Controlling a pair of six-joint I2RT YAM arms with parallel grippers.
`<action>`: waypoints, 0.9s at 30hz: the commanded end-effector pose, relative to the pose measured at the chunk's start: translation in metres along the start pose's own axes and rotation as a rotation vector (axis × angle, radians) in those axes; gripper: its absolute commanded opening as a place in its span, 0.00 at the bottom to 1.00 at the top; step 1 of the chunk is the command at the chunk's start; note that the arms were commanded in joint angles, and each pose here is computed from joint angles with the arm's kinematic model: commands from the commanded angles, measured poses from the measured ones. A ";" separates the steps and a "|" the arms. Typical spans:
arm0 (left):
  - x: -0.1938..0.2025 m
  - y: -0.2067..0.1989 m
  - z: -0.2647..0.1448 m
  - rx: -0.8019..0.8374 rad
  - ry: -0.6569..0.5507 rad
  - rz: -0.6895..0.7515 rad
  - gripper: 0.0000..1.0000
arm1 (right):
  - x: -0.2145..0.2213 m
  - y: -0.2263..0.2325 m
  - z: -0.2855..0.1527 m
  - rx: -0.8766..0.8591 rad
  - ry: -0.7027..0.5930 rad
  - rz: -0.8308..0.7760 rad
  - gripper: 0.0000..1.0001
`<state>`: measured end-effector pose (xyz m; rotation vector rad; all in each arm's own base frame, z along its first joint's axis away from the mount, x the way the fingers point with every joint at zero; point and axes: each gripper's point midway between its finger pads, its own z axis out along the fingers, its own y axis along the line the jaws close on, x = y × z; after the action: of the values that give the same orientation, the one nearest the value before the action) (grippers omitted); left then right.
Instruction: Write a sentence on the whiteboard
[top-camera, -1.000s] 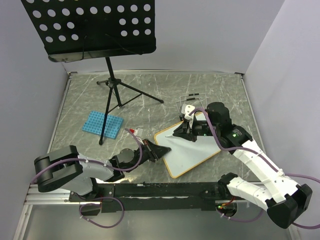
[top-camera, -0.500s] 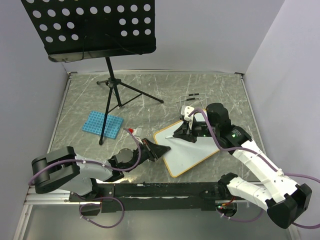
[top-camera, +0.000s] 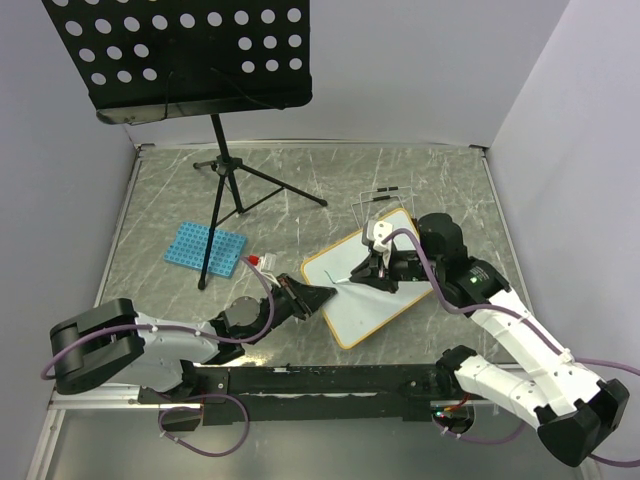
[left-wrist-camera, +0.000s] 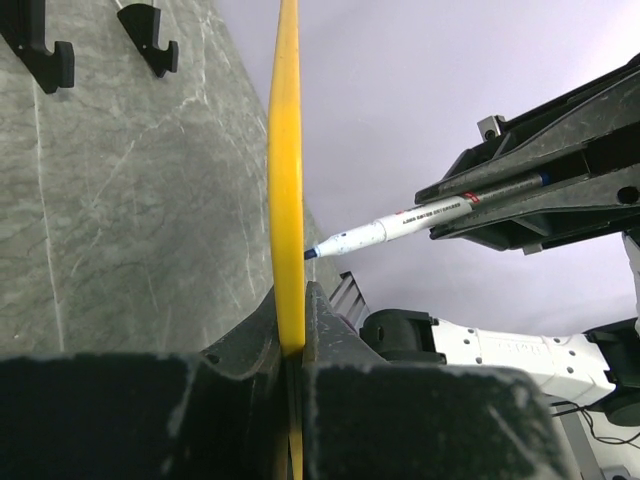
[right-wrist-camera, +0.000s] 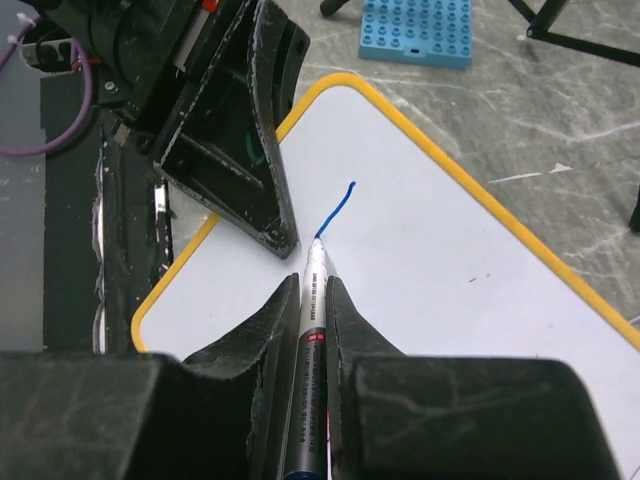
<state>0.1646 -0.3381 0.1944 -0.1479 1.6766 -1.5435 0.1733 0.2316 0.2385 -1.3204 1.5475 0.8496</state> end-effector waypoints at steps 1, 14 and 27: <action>-0.041 -0.080 -0.004 0.267 -0.127 -0.087 0.01 | 0.015 0.000 0.002 0.009 0.047 0.008 0.00; -0.031 -0.078 -0.003 0.282 -0.089 -0.106 0.01 | -0.011 -0.030 0.003 0.110 0.020 -0.010 0.00; -0.028 -0.078 -0.003 0.293 -0.075 -0.109 0.01 | -0.017 -0.046 0.005 0.144 0.021 0.003 0.00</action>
<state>0.1629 -0.3407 0.1759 -0.1316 1.7414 -1.5212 0.2053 0.2335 0.2388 -1.2604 1.6254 0.7662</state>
